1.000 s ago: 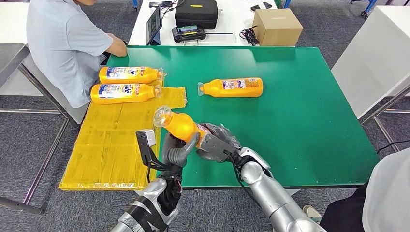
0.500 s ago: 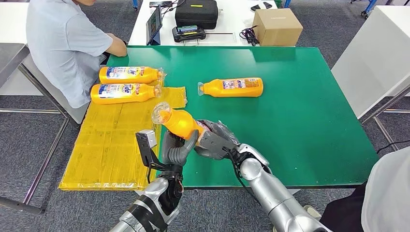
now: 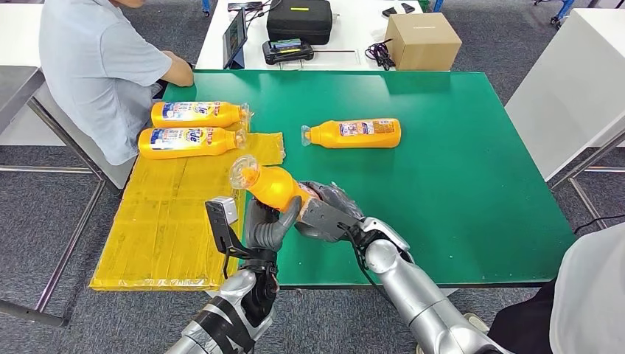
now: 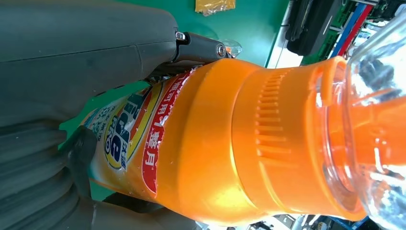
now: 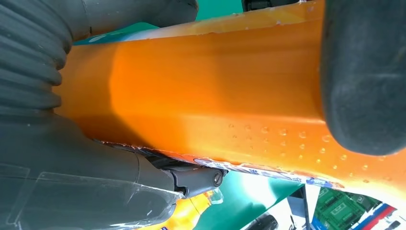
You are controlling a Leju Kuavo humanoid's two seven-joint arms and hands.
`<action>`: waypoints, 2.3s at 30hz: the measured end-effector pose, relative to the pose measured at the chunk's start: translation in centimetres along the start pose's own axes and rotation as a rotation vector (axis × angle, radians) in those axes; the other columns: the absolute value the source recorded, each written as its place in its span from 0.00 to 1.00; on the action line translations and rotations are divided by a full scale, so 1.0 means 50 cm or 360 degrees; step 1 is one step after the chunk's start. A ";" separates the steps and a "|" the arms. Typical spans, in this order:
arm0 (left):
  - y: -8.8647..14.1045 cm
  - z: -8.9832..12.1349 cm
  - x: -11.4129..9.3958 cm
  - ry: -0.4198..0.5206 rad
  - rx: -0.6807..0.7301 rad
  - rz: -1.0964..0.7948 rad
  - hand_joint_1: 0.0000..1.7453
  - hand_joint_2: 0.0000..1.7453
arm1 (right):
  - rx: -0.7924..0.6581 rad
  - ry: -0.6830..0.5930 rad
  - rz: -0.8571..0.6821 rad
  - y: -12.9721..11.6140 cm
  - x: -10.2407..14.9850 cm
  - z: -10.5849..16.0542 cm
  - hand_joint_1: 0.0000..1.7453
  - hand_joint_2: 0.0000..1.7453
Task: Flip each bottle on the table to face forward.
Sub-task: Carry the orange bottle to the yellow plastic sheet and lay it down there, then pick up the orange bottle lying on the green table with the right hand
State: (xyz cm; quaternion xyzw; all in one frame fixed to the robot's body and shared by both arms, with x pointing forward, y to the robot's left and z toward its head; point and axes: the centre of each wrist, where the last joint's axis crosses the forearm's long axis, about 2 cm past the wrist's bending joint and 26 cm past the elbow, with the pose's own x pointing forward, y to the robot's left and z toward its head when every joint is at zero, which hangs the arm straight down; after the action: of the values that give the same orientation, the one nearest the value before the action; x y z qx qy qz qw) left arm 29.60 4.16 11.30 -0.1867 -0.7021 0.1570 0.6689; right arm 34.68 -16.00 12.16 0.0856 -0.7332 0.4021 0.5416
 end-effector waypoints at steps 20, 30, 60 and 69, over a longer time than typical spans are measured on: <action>0.011 0.001 0.037 -0.0210 0.0031 -0.0225 1.00 1.00 | -0.0292 0.0010 0.0123 -0.002 0.008 0.028 0.00 0.00; 0.032 0.003 0.053 -0.0322 0.0099 -0.0385 1.00 1.00 | -0.0473 0.0049 0.0182 -0.020 -0.010 0.066 0.00 1.00; 0.244 -0.100 0.088 -0.0263 0.0049 -0.3083 1.00 1.00 | -0.0542 0.0062 0.0147 -0.032 -0.047 0.139 0.00 1.00; 0.274 -0.129 0.074 -0.0033 -0.0238 -0.3359 0.12 1.00 | -0.0512 0.0048 0.0127 -0.039 -0.048 0.131 0.00 1.00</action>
State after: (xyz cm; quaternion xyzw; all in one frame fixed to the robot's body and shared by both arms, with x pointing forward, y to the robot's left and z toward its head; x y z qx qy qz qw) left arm 36.64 17.79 8.48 0.4788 -0.5222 -0.5459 0.4472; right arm 31.98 -22.53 10.47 -0.0374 -0.7827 0.3019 0.5430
